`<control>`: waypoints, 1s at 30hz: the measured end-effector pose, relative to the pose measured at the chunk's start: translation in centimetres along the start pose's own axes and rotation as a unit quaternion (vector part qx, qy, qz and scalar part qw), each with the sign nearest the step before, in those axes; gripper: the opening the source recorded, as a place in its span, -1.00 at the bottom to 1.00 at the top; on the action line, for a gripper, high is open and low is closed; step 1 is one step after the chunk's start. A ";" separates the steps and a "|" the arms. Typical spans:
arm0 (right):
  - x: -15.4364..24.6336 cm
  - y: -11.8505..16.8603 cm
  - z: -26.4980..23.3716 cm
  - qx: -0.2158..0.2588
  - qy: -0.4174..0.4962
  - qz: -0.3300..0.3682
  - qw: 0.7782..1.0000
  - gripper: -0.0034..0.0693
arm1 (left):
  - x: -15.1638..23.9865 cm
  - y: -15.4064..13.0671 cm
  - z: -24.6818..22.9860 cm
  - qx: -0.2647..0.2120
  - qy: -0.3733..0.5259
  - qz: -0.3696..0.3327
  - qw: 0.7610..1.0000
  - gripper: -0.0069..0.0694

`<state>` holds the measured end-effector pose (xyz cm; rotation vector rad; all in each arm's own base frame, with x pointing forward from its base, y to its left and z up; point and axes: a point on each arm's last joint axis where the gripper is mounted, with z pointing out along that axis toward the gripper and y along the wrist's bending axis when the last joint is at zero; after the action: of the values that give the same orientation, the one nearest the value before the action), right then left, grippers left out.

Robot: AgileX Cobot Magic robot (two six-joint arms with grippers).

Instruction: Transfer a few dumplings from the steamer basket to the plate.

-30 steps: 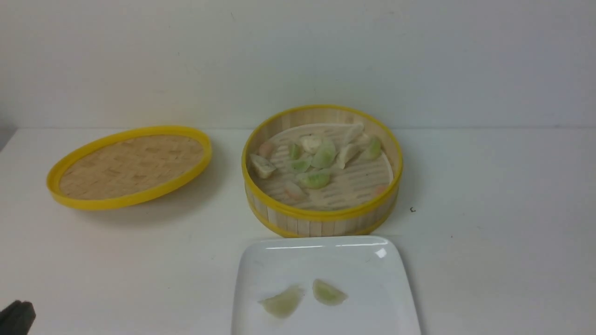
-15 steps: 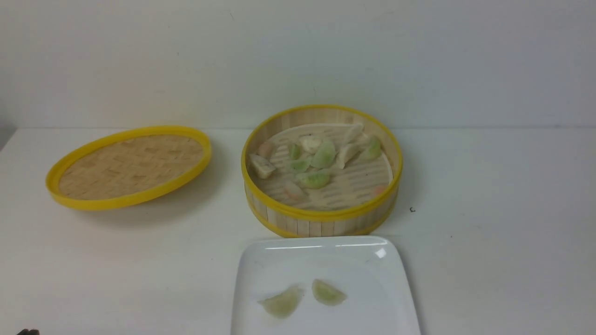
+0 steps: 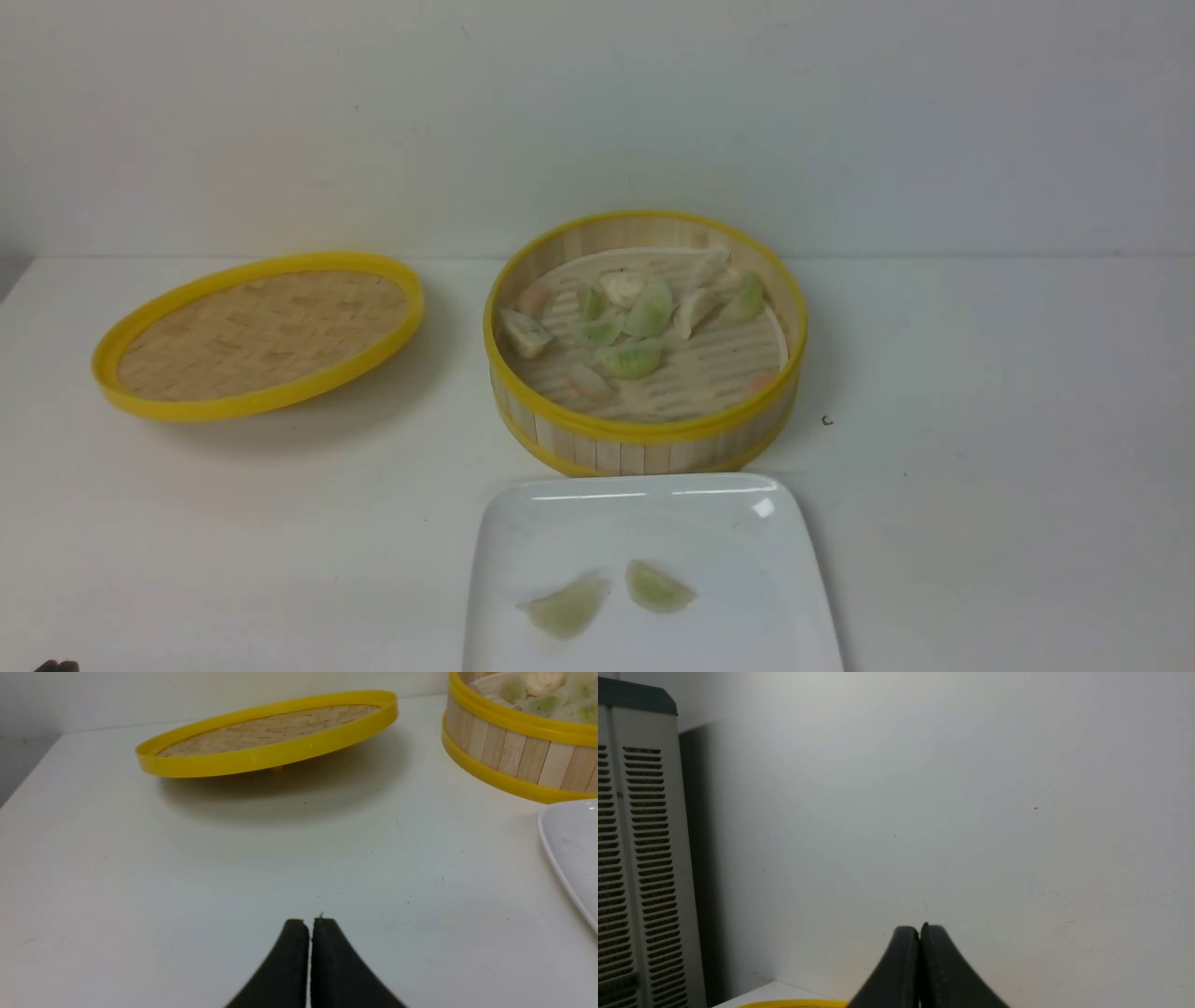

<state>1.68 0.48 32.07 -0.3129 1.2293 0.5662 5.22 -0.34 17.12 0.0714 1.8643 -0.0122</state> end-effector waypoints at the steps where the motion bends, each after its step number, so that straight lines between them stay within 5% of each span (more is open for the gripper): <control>1: 0.0 0.0 0.0 0.000 0.000 0.000 1.000 -0.95 | 0.0 0.0 0.0 0.000 0.000 0.000 1.000 -0.84; 15: 0.7 0.7 0.0 -0.028 0.019 -0.022 0.999 -0.95 | 0.0 0.0 0.0 0.000 0.002 0.000 1.000 -0.84; 17: 1.2 0.6 0.1 -0.005 0.026 -0.033 0.999 -0.95 | 0.0 0.0 0.0 0.000 0.002 0.000 1.000 -0.84; 24: 8.8 -2.0 -0.1 0.206 0.153 -0.078 0.963 -0.95 | 0.0 0.0 0.0 0.000 0.003 0.000 1.000 -0.84; 30: 14.0 -3.2 -1.5 0.264 0.240 -0.061 0.932 -0.95 | 0.1 0.0 0.0 0.000 0.004 0.000 1.000 -0.84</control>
<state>5.45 0.38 18.17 -0.0665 1.7661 0.0286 5.20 -0.35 17.06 0.0721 1.8717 -0.0127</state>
